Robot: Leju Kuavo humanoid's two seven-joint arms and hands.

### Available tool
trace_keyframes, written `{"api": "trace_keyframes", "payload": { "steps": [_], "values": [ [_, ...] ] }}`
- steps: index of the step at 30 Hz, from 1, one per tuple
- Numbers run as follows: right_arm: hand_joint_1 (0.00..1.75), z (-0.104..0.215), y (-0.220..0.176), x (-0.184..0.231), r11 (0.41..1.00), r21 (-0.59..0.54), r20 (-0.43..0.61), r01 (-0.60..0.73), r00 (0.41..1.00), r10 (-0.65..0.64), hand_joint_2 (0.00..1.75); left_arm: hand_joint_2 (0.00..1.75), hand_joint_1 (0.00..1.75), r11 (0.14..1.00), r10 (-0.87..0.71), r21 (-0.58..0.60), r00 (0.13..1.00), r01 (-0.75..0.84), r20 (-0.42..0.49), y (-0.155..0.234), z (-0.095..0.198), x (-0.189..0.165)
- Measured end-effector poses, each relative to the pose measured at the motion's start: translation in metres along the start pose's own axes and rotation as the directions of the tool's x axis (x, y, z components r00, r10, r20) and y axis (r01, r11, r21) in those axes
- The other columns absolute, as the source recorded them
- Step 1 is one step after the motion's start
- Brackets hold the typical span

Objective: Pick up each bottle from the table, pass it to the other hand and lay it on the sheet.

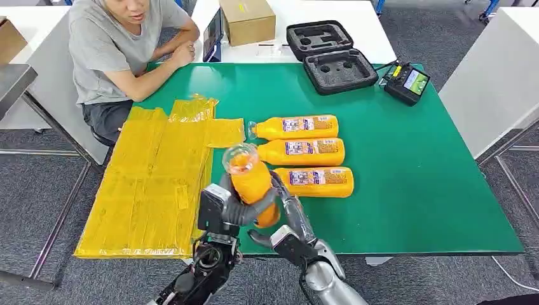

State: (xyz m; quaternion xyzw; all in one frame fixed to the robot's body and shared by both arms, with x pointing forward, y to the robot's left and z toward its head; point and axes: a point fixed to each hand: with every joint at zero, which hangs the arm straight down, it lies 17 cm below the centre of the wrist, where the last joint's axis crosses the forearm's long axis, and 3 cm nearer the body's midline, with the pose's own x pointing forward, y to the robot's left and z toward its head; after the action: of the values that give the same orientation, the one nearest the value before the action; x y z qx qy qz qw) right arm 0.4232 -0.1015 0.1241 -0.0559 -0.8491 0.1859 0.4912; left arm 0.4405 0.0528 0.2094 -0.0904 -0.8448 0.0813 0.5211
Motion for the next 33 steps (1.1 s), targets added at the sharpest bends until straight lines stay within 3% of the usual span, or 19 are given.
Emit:
{"api": "trace_keyframes", "payload": {
  "steps": [9, 15, 18, 21, 24, 27, 28, 31, 33],
  "values": [
    [0.0, 0.014, 0.004, -0.003, 1.0, -0.005, -0.023, 0.013, 1.0, -0.013, 1.75, 1.75, 1.73, 0.99, -0.09, 0.12, 0.99, 0.077, 0.107, 0.043, -0.024, 0.033],
    [0.0, 0.015, 0.004, -0.003, 1.0, -0.008, -0.025, 0.018, 1.0, -0.018, 1.75, 1.75, 1.71, 0.988, -0.094, 0.137, 0.989, 0.078, 0.118, 0.052, -0.027, 0.037],
    [0.0, 0.015, 0.004, -0.002, 1.0, -0.009, -0.025, 0.018, 1.0, -0.018, 1.75, 1.75, 1.59, 0.987, -0.095, 0.141, 0.988, 0.077, 0.122, 0.055, -0.028, 0.038],
    [0.0, 0.016, 0.002, -0.003, 0.999, -0.018, -0.03, 0.027, 0.999, -0.028, 1.75, 1.75, 1.59, 0.98, -0.13, 0.169, 0.98, 0.103, 0.154, 0.067, -0.032, 0.049],
    [0.0, 0.015, -0.002, -0.004, 0.999, -0.037, -0.036, 0.037, 0.999, -0.038, 1.75, 1.75, 1.57, 0.901, -0.43, 0.213, 0.843, 0.379, 0.322, 0.067, -0.032, 0.091],
    [0.0, 0.015, -0.002, -0.004, 0.998, -0.04, -0.038, 0.042, 0.998, -0.043, 1.75, 1.75, 1.57, 0.714, -0.681, 0.256, 0.56, 0.652, 0.472, 0.057, -0.032, 0.12],
    [0.0, 0.015, -0.002, -0.004, 0.998, -0.04, -0.038, 0.043, 0.998, -0.044, 1.75, 1.75, 1.57, 0.667, -0.719, 0.276, 0.502, 0.692, 0.48, 0.061, -0.033, 0.123],
    [0.0, 0.015, -0.002, -0.004, 0.998, -0.04, -0.038, 0.043, 0.998, -0.044, 1.75, 1.75, 1.54, 0.645, -0.752, 0.332, 0.493, 0.689, 0.438, 0.085, -0.038, 0.129],
    [0.0, 0.015, -0.002, -0.005, 0.998, -0.043, -0.041, 0.048, 0.998, -0.05, 1.75, 1.75, 1.48, 0.576, -0.796, 0.346, 0.414, 0.74, 0.441, 0.087, -0.039, 0.129]
  ]
}}
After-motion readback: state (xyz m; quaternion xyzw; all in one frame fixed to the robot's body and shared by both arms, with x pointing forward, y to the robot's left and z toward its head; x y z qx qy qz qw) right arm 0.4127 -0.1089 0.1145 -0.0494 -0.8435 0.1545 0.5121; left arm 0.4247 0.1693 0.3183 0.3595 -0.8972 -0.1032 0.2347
